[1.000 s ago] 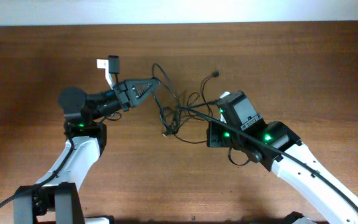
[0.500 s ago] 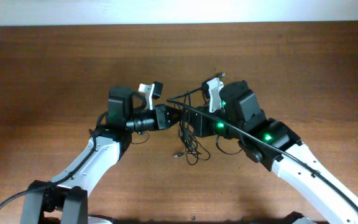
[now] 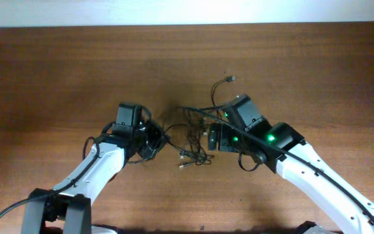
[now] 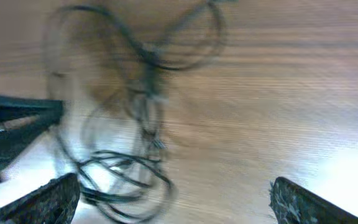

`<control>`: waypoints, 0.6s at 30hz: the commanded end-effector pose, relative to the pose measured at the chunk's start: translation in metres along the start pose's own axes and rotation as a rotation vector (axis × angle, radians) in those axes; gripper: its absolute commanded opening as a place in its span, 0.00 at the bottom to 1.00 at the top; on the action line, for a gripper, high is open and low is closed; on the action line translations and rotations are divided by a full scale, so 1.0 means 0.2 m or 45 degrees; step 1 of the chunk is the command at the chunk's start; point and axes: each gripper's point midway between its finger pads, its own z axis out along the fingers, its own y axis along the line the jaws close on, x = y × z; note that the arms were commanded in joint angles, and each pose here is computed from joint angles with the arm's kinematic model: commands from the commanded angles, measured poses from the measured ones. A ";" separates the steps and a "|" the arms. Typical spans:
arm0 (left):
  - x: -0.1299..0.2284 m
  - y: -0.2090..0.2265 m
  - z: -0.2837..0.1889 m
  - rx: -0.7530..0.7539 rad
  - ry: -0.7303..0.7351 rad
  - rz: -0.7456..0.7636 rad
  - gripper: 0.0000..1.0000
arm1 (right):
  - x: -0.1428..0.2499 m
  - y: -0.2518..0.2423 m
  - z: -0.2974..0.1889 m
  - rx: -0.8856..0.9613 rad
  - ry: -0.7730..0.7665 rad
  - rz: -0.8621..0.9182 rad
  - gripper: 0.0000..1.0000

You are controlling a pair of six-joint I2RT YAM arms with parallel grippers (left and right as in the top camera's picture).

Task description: Untangle cables

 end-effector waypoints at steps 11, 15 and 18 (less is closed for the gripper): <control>-0.45 0.21 -0.28 0.135 -0.115 -0.397 0.99 | 0.04 -0.07 -0.01 0.083 0.039 0.147 0.98; -0.39 0.03 -0.31 0.345 -0.011 0.014 0.99 | 0.04 -0.07 -0.01 0.083 0.040 0.147 0.98; -0.33 -0.08 -0.37 0.481 -0.001 0.297 0.99 | 0.04 -0.07 -0.01 0.084 0.040 0.147 0.98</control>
